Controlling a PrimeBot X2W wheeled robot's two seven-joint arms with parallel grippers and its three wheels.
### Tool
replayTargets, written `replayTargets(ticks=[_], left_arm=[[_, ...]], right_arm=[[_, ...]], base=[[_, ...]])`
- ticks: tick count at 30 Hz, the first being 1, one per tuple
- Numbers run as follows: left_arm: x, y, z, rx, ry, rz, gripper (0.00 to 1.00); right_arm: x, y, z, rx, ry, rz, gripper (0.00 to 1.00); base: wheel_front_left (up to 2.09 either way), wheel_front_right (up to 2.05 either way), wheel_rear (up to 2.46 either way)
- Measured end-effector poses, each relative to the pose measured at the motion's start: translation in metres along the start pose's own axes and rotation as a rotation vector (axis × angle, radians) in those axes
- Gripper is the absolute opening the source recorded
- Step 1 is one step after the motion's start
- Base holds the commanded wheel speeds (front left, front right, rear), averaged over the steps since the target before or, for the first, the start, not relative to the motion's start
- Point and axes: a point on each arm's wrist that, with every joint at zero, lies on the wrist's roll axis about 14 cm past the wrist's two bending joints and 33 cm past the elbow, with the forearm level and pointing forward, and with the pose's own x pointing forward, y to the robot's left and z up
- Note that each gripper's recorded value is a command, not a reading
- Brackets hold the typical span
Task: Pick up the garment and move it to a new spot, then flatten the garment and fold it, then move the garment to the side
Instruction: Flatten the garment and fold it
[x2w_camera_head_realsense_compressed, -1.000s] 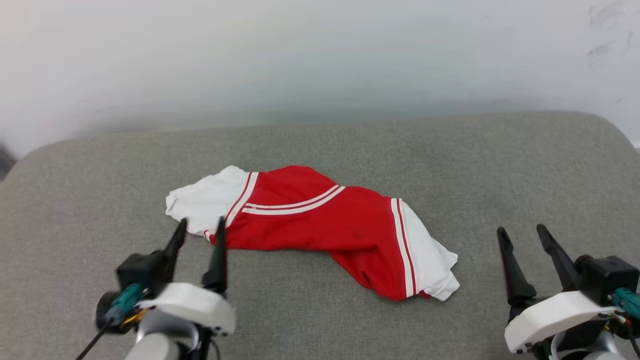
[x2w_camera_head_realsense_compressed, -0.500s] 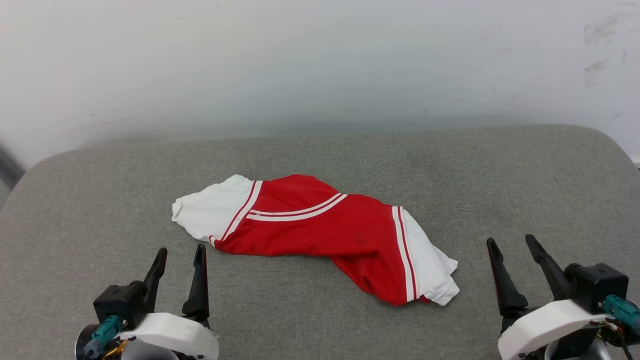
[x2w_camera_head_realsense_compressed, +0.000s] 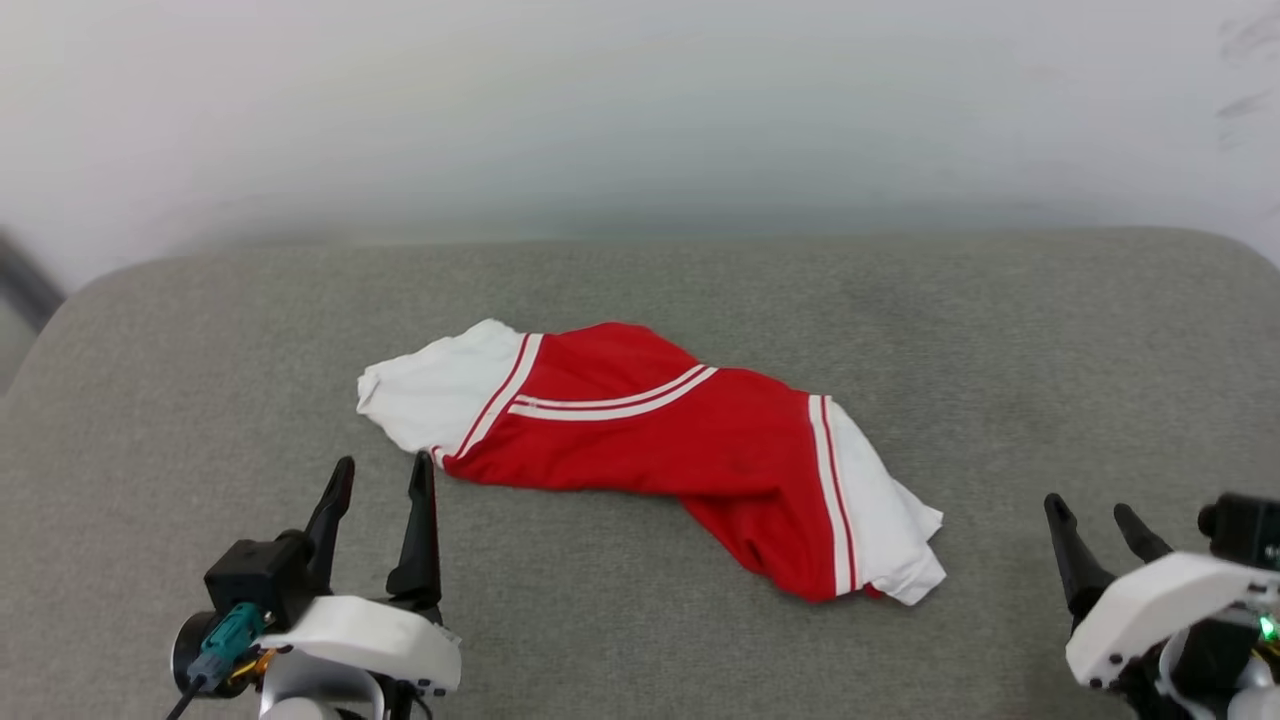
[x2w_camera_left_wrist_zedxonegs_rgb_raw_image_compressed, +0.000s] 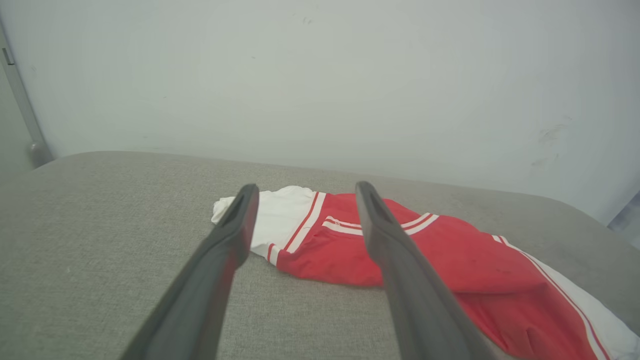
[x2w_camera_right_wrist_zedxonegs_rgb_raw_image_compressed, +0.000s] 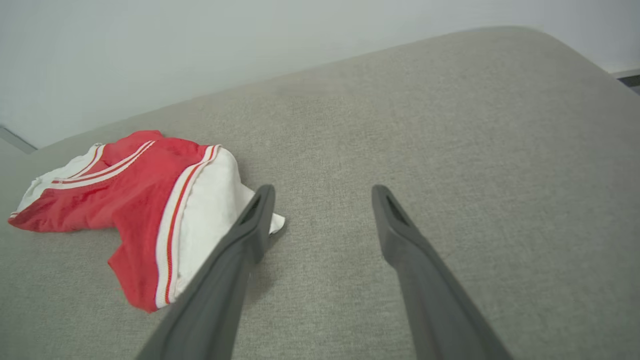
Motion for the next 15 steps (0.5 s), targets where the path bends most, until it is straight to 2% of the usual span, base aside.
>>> replayTargets(ticks=[5,6,8,15], left_arm=[[0.006,0.006,0.002,0.002,-0.013,0.022,1.00],[0.006,0.006,0.002,0.002,-0.013,0.022,1.00],[0.008,0.009,0.002,0.002,-0.017,0.036,1.00],[0.016,0.019,-0.004,0.005,-0.010,0.066,1.00]], right_arm=[[0.033,-0.001,-0.022,-0.003,0.246,0.018,1.00],[0.033,-0.001,-0.022,-0.003,0.246,0.018,1.00],[0.049,0.011,-0.040,-0.053,0.408,0.071,1.00],[0.075,0.040,-0.079,-0.140,0.656,0.176,1.00]], base=[[0.00,0.00,0.00],[0.00,0.00,0.00],[0.00,0.00,0.00],[0.00,0.00,0.00]])
